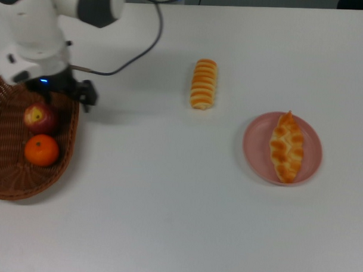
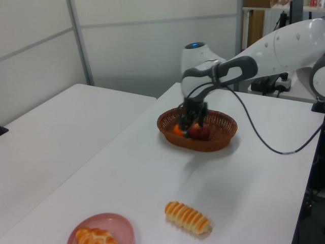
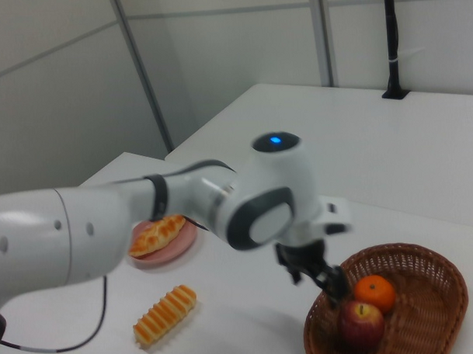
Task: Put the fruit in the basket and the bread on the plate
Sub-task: 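Move the gripper to the ridged bread roll and grasp it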
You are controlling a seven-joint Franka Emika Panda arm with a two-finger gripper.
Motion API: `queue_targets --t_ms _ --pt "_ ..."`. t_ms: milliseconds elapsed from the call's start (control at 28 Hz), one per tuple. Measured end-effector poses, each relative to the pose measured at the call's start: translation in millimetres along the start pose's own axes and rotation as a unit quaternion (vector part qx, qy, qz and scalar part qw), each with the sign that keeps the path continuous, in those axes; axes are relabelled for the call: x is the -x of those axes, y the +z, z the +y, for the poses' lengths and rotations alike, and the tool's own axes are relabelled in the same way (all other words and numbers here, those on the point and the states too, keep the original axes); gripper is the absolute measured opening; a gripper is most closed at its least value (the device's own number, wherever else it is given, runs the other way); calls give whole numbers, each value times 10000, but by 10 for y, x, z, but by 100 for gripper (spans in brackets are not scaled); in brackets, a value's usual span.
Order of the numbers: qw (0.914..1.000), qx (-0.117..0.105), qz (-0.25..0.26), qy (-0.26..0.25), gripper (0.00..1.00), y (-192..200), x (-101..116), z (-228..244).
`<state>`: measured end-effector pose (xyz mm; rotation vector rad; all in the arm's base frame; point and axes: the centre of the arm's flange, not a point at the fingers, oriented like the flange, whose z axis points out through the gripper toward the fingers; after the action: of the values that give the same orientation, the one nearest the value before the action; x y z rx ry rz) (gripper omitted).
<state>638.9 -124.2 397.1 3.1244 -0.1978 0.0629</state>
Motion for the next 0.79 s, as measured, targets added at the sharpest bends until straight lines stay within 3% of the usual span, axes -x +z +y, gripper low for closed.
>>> queue_targets --t_ms 214,464,786 --pt "9977 -161 -297 -581 100 23 167 -1239" --pt "9918 -42 -774 -1013 100 420 712 -2468" --pt "9839 95 -1072 -1428 100 660 1146 -2961"
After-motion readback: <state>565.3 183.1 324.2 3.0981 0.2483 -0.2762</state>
